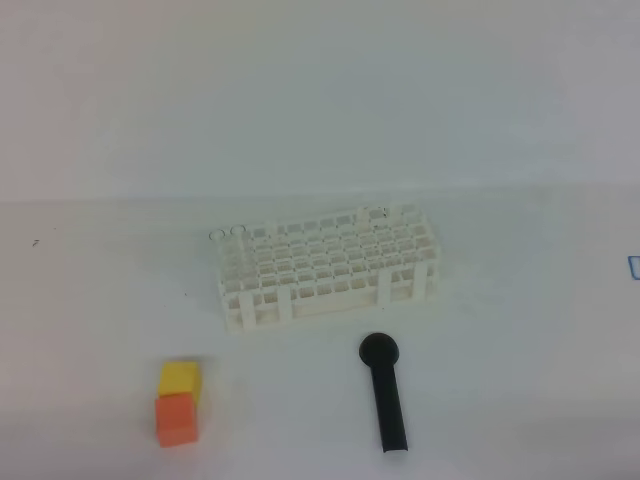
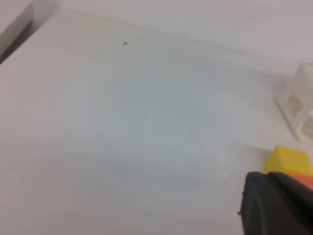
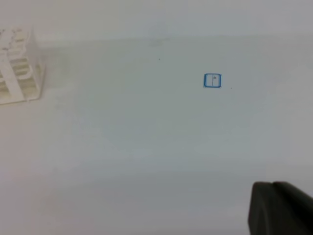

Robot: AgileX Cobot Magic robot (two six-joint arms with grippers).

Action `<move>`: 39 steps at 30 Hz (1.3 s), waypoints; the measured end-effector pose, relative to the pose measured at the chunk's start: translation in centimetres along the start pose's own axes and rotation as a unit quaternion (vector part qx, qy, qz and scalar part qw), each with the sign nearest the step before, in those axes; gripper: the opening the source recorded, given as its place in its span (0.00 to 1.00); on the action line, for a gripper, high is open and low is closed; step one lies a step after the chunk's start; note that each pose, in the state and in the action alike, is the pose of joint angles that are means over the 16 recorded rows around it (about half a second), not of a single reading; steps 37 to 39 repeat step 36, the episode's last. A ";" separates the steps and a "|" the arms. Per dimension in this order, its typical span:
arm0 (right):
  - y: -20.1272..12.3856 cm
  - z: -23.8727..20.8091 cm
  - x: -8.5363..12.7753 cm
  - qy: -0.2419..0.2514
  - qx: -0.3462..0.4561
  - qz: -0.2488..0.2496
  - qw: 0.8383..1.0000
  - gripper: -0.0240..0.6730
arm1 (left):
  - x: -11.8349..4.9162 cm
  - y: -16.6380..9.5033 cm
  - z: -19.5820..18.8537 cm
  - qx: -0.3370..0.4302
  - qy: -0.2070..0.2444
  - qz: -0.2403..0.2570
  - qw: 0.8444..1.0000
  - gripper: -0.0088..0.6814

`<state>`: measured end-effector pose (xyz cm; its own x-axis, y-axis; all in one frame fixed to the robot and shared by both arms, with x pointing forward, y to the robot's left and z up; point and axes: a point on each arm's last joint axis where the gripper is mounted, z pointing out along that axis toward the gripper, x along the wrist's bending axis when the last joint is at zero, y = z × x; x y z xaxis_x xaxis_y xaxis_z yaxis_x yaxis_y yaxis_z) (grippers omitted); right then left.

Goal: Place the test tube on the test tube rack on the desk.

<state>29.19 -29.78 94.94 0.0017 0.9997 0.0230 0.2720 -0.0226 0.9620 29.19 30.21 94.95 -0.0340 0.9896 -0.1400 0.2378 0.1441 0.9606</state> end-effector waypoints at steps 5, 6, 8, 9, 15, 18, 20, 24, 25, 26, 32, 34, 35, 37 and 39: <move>0.0 0.0 0.0 -0.001 0.000 -0.005 1.000 0.03 | -0.1 0.0 0.0 -0.002 -0.008 -0.015 1.000 0.01; 0.0 0.0 0.0 -0.001 0.000 -0.005 1.000 0.03 | -0.2 0.0 0.0 -0.003 -0.009 -0.018 1.000 0.01; 0.0 0.0 0.0 -0.002 0.000 -0.006 1.000 0.03 | -0.2 0.1 0.0 -0.003 -0.012 -0.025 1.000 0.01; 0.0 0.0 0.0 -0.002 0.000 -0.006 1.000 0.03 | -0.2 0.1 0.0 -0.004 -0.013 -0.028 1.000 0.01; 0.0 0.0 0.0 -0.002 0.000 -0.007 1.000 0.03 | -0.2 0.1 0.0 -0.003 -0.014 -0.031 0.999 0.01; 0.0 0.0 0.0 -0.002 0.000 -0.008 1.000 0.03 | -0.3 0.1 0.0 -0.003 -0.014 -0.031 0.999 0.01; 0.0 0.0 0.0 -0.002 0.000 -0.008 1.000 0.03 | -0.3 0.1 0.0 -0.002 -0.014 -0.031 0.999 0.01; 0.0 0.0 0.0 -0.002 0.000 -0.008 1.000 0.03 | -0.3 0.1 0.0 -0.002 -0.014 -0.031 0.999 0.01; 0.0 0.0 0.0 -0.002 0.000 -0.008 1.000 0.03 | -0.3 0.1 0.0 -0.002 -0.014 -0.031 0.999 0.01; 0.0 0.0 0.0 -0.002 0.000 -0.008 1.000 0.03 | -0.2 0.0 0.0 -0.001 -0.013 -0.031 0.999 0.01; 0.0 0.0 0.0 -0.002 0.000 -0.008 1.000 0.03 | -0.3 0.1 0.0 -0.002 -0.014 -0.031 0.999 0.01; 0.0 0.0 0.0 -0.002 0.000 -0.008 1.000 0.03 | -0.2 0.0 0.0 -0.001 -0.013 -0.031 0.999 0.01; 0.0 0.0 0.0 -0.002 0.000 -0.008 1.000 0.03 | -0.2 0.1 0.0 -0.001 -0.013 -0.031 0.999 0.01; 0.0 0.0 0.0 -0.002 0.000 -0.008 1.000 0.03 | -0.2 0.1 0.0 -0.002 -0.013 -0.031 0.999 0.01; 0.0 0.0 0.0 -0.002 0.000 -0.008 1.000 0.03 | -0.2 0.1 0.0 -0.002 -0.013 -0.031 0.999 0.01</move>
